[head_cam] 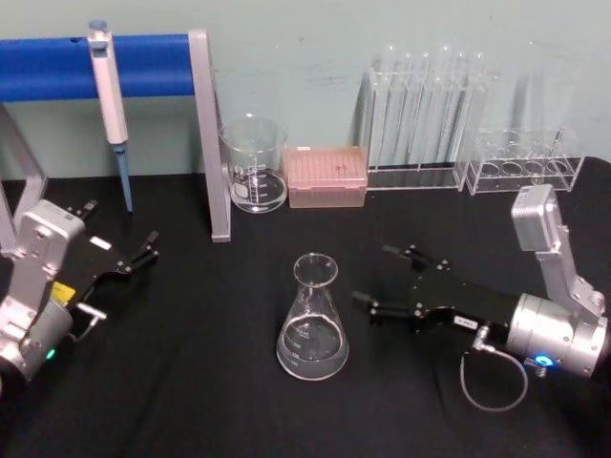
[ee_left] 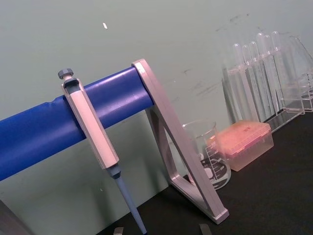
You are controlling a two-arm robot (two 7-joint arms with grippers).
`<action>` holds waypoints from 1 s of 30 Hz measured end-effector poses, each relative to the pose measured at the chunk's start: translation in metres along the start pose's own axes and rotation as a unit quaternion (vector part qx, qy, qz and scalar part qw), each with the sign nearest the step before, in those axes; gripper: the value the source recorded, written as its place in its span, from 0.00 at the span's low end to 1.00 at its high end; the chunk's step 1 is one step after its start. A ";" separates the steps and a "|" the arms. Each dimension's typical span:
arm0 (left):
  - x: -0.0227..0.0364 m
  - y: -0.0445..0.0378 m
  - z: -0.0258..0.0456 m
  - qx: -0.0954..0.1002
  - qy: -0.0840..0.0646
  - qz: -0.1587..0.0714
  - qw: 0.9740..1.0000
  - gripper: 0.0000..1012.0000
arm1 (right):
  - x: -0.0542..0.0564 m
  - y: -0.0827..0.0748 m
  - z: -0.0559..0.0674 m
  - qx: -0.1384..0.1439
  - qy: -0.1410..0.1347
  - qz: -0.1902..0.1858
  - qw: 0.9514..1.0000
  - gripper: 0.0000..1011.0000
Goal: Grasp the erlenmeyer flask with one hand, shake it three times, then place it back.
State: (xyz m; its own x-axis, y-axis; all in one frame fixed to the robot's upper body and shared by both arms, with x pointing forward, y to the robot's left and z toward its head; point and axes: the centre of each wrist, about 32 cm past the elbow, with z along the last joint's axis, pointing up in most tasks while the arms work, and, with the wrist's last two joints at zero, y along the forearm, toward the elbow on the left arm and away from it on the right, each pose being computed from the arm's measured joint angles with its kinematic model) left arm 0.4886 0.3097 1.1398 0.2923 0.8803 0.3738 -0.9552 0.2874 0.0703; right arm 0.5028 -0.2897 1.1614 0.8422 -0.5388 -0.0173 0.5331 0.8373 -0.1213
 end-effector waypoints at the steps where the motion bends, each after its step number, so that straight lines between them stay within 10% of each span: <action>1: 0.0000 0.0000 0.0000 0.000 0.000 0.000 1.000 0.99 | 0.000 -0.001 0.000 0.000 0.000 -0.006 1.000 0.99; 30: 0.0000 0.0000 0.0000 0.000 0.000 0.000 1.000 0.99 | 0.001 0.021 -0.013 0.036 -0.018 -0.185 0.982 0.99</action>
State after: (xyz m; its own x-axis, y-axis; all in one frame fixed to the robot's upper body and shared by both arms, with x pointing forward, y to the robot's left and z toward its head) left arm 0.4886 0.3097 1.1398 0.2922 0.8803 0.3737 -0.9553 0.2873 0.0703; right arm 0.5141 -0.2736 1.1460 0.5922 -0.8043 0.0494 0.8058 0.5907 -0.0414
